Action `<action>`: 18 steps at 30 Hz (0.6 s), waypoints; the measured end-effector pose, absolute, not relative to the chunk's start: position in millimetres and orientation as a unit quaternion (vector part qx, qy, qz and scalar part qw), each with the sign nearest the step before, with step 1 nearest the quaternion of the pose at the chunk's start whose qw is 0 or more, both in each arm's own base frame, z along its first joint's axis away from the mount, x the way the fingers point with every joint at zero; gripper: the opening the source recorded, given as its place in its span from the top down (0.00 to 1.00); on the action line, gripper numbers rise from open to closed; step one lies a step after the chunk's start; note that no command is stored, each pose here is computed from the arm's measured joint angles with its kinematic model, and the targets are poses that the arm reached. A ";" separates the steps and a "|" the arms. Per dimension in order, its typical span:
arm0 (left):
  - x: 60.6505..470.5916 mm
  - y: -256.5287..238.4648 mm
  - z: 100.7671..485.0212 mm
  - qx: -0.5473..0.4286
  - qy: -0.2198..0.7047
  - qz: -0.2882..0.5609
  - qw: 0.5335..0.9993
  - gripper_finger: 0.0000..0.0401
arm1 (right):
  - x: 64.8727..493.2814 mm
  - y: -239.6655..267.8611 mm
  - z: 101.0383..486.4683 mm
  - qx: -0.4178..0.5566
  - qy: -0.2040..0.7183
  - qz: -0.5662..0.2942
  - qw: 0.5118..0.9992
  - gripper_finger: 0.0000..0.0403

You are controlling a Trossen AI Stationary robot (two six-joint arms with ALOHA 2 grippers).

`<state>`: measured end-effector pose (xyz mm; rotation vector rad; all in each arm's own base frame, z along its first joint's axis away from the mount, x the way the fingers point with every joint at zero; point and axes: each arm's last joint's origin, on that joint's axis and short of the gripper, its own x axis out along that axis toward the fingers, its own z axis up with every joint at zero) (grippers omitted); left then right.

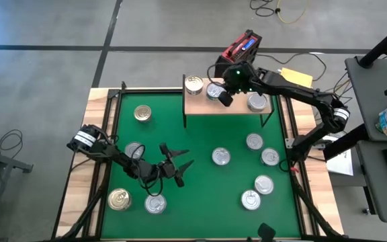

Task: Stack canned seafood by type on shelf
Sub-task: Put the green/blue tuna can on the shelf

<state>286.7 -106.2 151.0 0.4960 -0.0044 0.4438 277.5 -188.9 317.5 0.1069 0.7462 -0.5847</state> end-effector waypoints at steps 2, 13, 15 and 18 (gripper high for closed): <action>286.7 -106.2 151.1 0.241 -0.003 0.218 0.946 0.50 | 280.3 -195.8 315.7 0.043 0.348 -0.281 0.893 0.98; 286.7 -106.2 151.0 0.241 -0.003 0.218 0.946 0.50 | 295.6 -213.3 286.9 0.030 0.380 -0.276 0.882 0.98; 286.7 -106.2 151.0 0.241 -0.003 0.218 0.946 0.50 | 294.3 -213.2 287.8 0.035 0.381 -0.278 0.881 0.98; 286.7 -106.2 151.0 0.241 -0.003 0.218 0.946 0.50 | 289.7 -211.0 289.9 0.039 0.392 -0.293 0.871 0.98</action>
